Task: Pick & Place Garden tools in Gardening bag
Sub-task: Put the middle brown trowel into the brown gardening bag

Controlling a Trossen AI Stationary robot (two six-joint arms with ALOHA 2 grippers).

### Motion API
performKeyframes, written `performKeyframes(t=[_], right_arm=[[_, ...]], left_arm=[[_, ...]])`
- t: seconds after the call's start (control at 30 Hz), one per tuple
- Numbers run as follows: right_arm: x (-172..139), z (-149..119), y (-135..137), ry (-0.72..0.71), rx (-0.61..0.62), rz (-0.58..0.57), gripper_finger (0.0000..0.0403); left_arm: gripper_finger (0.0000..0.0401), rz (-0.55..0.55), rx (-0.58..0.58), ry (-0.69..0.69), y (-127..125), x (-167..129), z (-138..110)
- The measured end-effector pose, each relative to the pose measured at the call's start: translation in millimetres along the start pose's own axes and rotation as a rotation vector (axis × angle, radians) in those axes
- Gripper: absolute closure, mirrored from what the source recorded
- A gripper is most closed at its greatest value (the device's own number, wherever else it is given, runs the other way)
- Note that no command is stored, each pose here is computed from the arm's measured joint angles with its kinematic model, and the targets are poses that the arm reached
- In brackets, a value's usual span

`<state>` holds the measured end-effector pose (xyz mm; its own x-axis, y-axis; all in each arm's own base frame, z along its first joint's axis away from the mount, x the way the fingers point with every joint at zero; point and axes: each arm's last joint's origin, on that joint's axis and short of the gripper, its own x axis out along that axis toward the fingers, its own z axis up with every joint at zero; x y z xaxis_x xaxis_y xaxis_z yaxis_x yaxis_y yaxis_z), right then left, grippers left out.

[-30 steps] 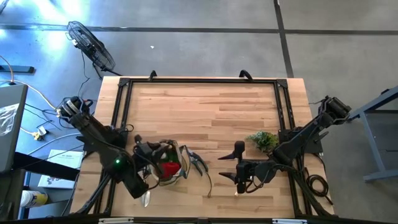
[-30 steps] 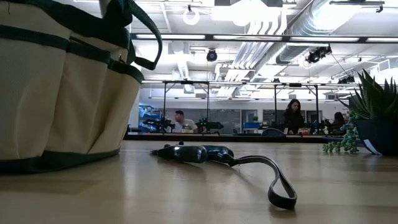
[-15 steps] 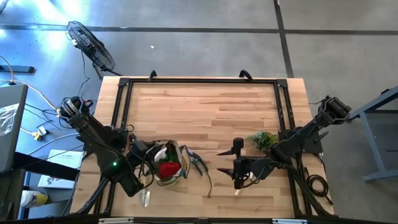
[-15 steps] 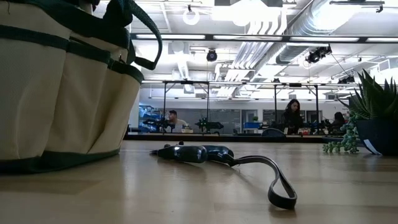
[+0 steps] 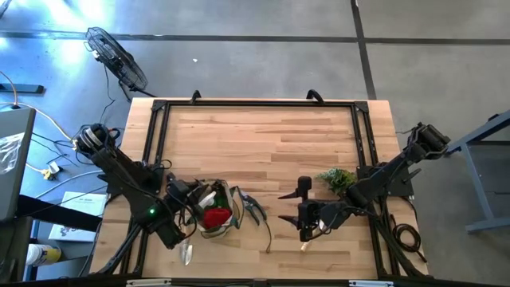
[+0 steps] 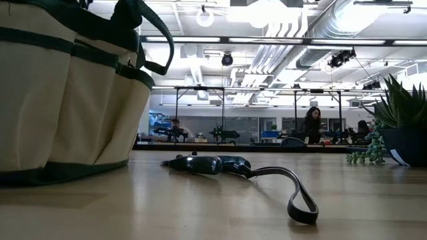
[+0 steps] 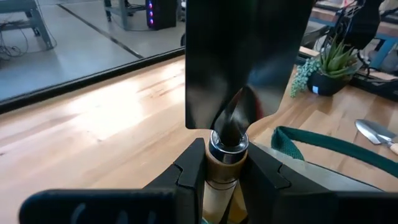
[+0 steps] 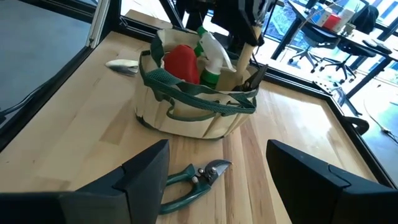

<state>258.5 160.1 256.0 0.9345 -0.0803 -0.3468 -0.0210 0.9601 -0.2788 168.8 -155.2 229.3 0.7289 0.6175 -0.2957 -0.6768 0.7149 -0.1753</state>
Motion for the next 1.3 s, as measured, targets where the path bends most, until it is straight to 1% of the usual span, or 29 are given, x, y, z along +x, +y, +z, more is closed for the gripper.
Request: performKeyframes(t=[0.23,0.4,0.7,0.8,0.83,0.93,1.0,1.2,1.3], right_arm=[[0,0,0,-0.003,0.003,0.000,0.0144],[0,1,0,-0.008,0.006,-0.001,0.0144],[0,2,0,-0.016,0.023,0.003,0.0144],[0,2,0,-0.016,0.028,0.008,0.0144],[0,2,0,-0.016,0.028,0.017,0.0144],[0,2,1,-0.021,0.035,0.029,0.0144],[0,3,1,-0.023,0.036,0.029,0.0144],[0,3,1,-0.022,0.035,0.029,0.0144],[0,3,1,-0.022,0.034,0.029,0.0144]], left_arm=[[0.0336,-0.041,-0.029,0.013,-2,6,-19],[0.0336,-0.070,-0.020,0.019,-3,9,-29],[0.0336,-0.073,0.029,0.045,-3,9,-30],[0.0336,-0.056,0.050,0.066,-3,14,-29],[0.0336,-0.050,0.068,0.089,-3,17,-29],[0.0336,-0.025,0.074,0.141,-4,26,-29],[0.0336,-0.015,0.073,0.151,-6,31,-29],[0.0336,-0.034,0.095,0.150,-9,31,-29],[0.0316,-0.036,0.099,0.170,-9,31,-30]])
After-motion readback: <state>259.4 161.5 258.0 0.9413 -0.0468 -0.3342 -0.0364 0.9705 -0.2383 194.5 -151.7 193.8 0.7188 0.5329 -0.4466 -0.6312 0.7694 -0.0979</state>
